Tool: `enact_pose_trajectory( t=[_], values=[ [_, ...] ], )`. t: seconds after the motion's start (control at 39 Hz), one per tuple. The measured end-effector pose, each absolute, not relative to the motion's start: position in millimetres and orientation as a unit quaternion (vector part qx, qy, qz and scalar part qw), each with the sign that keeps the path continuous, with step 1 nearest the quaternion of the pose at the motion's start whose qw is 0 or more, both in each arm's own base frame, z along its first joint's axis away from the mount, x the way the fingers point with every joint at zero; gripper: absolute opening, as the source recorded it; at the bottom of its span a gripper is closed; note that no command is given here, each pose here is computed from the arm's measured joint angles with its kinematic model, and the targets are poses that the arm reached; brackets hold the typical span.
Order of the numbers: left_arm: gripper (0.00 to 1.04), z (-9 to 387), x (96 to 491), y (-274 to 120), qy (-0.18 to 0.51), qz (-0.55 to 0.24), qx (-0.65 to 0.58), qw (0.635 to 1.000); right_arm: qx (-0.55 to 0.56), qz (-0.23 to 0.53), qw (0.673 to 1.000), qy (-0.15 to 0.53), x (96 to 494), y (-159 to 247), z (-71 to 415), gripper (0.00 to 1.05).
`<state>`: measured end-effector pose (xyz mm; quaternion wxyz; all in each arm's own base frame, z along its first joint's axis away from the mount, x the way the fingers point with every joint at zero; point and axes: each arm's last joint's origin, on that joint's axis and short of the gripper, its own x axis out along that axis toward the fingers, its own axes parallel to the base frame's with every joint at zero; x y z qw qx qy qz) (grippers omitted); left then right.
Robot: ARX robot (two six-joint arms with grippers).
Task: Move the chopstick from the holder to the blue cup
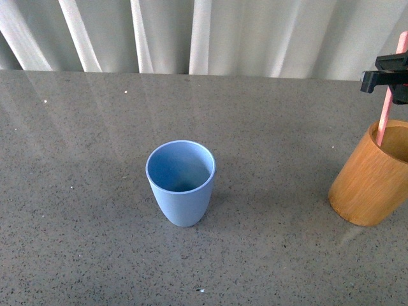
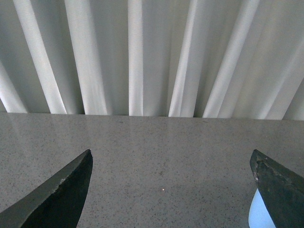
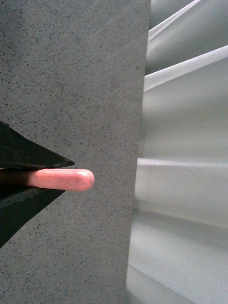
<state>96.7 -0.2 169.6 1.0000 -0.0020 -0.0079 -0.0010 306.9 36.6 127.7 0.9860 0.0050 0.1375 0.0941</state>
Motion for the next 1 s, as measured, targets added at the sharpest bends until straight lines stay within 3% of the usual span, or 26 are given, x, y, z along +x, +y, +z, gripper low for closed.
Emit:
enact_pose_trajectory(
  t=[0.38, 0.62, 1.0],
  values=[
    [0.98, 170, 97, 0, -0.008, -0.001, -0.002, 1.0, -0.021, 0.126, 0.992, 0.018, 287, 55, 199, 0.02],
    [0.98, 170, 97, 0, -0.008, -0.001, -0.002, 1.0, -0.017, 0.208, 0.974, -0.089, 271, 97, 277, 0.02],
    [0.98, 170, 97, 0, -0.008, -0.001, -0.002, 1.0, 0.008, 0.287, 0.957, -0.044, 265, 157, 253, 0.02]
  ],
)
